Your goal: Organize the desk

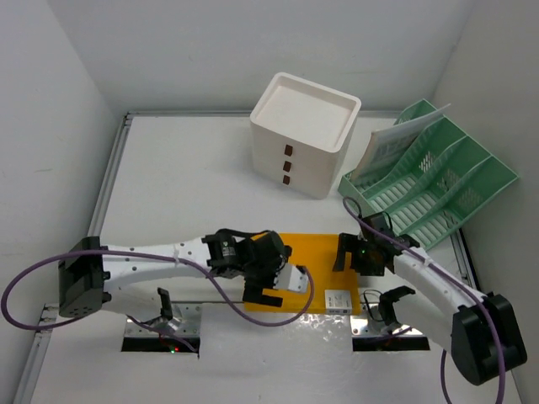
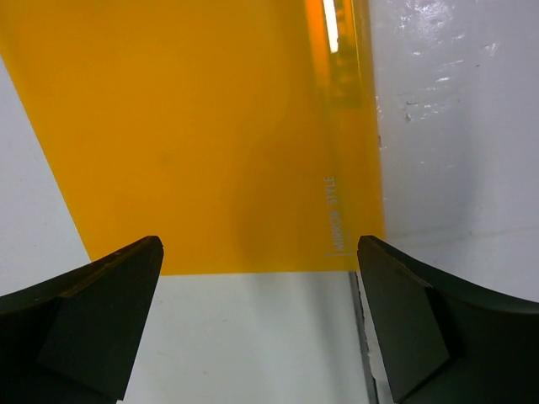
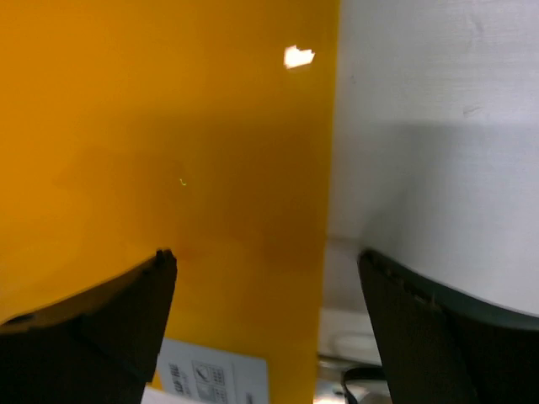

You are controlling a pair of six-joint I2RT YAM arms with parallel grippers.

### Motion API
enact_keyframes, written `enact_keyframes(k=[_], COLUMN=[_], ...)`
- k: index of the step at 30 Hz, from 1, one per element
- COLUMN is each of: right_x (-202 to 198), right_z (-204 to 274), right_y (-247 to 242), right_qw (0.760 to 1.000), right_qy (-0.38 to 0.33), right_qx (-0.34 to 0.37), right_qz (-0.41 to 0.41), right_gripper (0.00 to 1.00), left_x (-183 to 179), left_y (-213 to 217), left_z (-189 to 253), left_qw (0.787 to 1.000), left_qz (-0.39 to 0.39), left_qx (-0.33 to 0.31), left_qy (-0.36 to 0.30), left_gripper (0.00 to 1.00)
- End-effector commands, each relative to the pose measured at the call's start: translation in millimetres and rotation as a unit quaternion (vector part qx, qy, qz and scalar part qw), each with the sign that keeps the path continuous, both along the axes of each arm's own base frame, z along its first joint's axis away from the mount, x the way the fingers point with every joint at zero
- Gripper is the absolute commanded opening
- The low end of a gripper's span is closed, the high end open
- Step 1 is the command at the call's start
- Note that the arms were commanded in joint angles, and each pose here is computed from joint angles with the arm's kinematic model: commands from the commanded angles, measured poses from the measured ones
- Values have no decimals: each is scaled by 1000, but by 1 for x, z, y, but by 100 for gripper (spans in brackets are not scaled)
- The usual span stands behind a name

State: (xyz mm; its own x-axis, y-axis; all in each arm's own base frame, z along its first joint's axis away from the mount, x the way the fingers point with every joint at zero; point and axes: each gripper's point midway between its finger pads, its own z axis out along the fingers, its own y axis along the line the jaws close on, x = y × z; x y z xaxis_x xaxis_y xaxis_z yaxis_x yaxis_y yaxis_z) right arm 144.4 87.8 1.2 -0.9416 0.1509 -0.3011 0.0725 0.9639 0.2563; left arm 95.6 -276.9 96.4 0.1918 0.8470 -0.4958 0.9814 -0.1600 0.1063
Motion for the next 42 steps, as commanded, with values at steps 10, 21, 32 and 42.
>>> enact_keyframes(k=[10,21,32,42], right_x=[1,22,2,3], right_z=[-28,-20,-11,-6], right_y=[35,43,59,76], right_qw=[990,973,983,972], right_qy=[5,-61,5,-2], right_qx=[122,176,180,233], right_qz=[-75,-137,-29,-14], right_gripper=[47,31,46,41], left_x=[-29,-19,28,68], left_y=[-78,-101,-22,-13], left_z=[-31,-58,-94,-85], left_qw=[987,981,983,982], left_qz=[-68,-31,6,59], left_qx=[-73,-59,36,-4], left_qy=[-126,-184,-180,-177], left_gripper=[100,100,95,94])
